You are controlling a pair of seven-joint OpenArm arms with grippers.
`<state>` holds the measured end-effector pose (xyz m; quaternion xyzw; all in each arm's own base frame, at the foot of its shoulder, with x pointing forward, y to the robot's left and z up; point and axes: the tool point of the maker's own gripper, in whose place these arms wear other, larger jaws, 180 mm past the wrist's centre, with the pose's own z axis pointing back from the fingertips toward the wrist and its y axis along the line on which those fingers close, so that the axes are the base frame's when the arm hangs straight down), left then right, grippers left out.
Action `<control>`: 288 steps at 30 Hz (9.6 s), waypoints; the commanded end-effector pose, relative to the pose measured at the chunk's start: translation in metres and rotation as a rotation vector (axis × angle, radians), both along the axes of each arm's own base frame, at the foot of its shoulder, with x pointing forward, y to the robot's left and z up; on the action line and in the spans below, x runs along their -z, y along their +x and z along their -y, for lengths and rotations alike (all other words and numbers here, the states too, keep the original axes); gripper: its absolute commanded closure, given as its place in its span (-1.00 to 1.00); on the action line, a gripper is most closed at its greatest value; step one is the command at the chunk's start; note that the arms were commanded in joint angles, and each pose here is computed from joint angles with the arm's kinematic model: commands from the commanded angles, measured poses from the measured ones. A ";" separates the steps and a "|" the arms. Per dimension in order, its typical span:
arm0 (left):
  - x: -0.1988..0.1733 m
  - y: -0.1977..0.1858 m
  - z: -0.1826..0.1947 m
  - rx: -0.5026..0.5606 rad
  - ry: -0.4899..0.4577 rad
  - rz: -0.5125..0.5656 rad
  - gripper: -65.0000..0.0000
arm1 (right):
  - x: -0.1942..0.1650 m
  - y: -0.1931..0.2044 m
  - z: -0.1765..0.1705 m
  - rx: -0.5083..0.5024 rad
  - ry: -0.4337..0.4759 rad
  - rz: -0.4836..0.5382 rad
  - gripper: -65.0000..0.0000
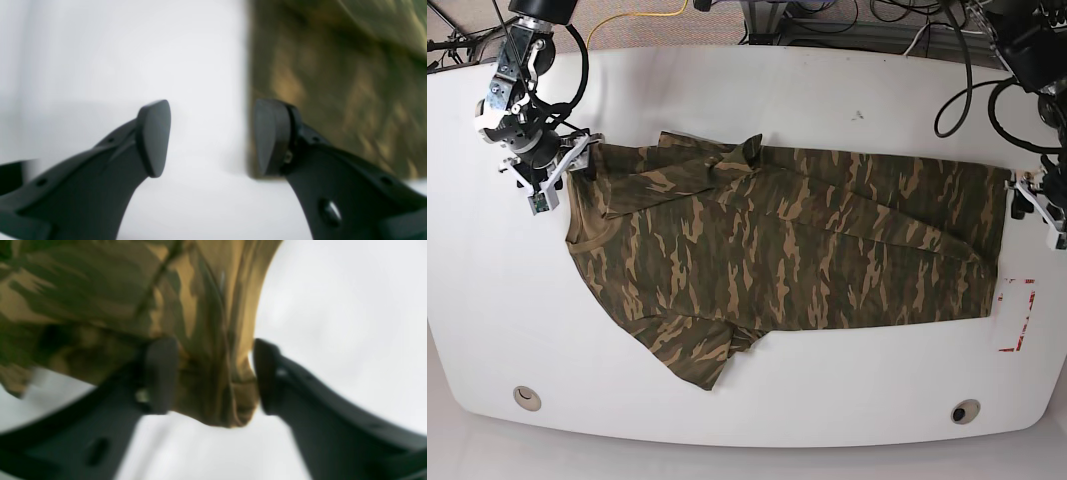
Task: Fold the T-shirt properly
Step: 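Open the left gripper and release the shirt corner, then open the right gripper and lift it off the collar, then grasp the shirt edge again with both grippers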
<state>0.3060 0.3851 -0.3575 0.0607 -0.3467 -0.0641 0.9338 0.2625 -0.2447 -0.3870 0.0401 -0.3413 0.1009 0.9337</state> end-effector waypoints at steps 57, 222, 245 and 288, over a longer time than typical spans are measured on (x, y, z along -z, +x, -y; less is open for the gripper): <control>0.011 -0.011 0.010 -0.002 -0.035 0.022 -0.12 | 0.021 -0.049 -0.135 -0.211 0.212 -0.073 0.38; 0.021 -0.028 0.006 -0.002 -0.024 -0.025 -0.12 | -0.065 0.113 -0.136 -0.126 0.579 0.279 0.84; 0.013 -0.014 0.015 0.032 -0.018 0.002 -0.12 | -0.062 0.109 -0.076 -0.146 0.402 0.270 -0.84; 0.002 0.012 0.035 0.040 -0.070 0.112 -0.14 | 0.042 -0.024 0.003 0.038 0.087 -0.018 0.02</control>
